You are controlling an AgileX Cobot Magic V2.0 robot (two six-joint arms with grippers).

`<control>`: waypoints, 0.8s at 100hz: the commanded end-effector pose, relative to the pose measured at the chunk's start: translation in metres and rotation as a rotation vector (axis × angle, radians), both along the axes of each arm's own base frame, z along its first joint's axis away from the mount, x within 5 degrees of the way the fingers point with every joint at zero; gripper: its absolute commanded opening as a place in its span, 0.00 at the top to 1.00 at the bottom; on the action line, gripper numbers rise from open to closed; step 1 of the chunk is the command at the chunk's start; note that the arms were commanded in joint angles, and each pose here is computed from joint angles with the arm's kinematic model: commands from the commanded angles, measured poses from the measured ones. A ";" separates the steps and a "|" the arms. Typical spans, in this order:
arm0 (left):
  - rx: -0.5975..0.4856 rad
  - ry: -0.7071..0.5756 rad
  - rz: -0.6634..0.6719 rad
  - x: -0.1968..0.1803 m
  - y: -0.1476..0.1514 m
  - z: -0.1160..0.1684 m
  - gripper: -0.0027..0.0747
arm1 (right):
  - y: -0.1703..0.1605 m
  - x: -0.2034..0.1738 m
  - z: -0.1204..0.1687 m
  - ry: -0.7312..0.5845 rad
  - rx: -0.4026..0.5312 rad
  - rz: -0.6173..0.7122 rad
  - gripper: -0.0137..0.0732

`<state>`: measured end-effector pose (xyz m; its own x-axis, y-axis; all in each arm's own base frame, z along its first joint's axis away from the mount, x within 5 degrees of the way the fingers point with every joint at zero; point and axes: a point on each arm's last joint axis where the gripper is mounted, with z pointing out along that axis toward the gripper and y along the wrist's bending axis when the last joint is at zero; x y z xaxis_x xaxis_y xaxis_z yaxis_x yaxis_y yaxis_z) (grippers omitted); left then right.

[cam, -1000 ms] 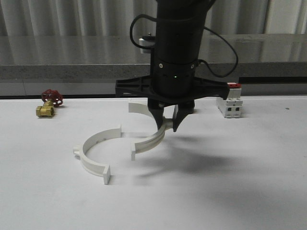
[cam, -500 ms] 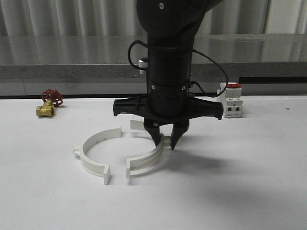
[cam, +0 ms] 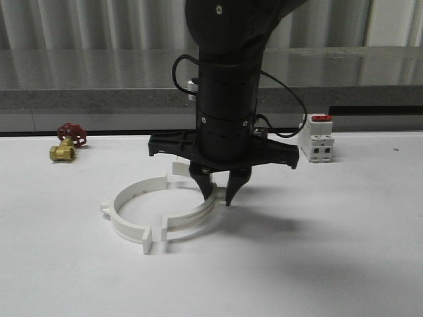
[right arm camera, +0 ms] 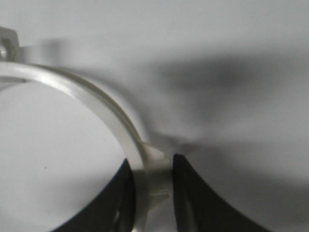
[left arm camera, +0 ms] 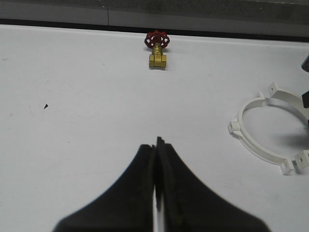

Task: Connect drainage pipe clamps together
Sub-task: 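Lower and press the clamp half against the other to close the ring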

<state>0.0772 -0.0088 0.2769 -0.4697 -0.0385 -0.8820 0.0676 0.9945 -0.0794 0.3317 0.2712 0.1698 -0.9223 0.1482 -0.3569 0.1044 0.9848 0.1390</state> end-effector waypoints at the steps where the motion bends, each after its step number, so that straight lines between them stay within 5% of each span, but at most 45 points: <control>1: -0.019 -0.092 0.010 0.003 0.000 0.014 0.99 | 0.004 0.003 0.030 -0.080 0.072 0.005 0.80; 80: -0.019 -0.092 0.010 0.003 0.000 0.014 0.99 | 0.010 0.004 0.021 -0.054 0.125 -0.013 0.80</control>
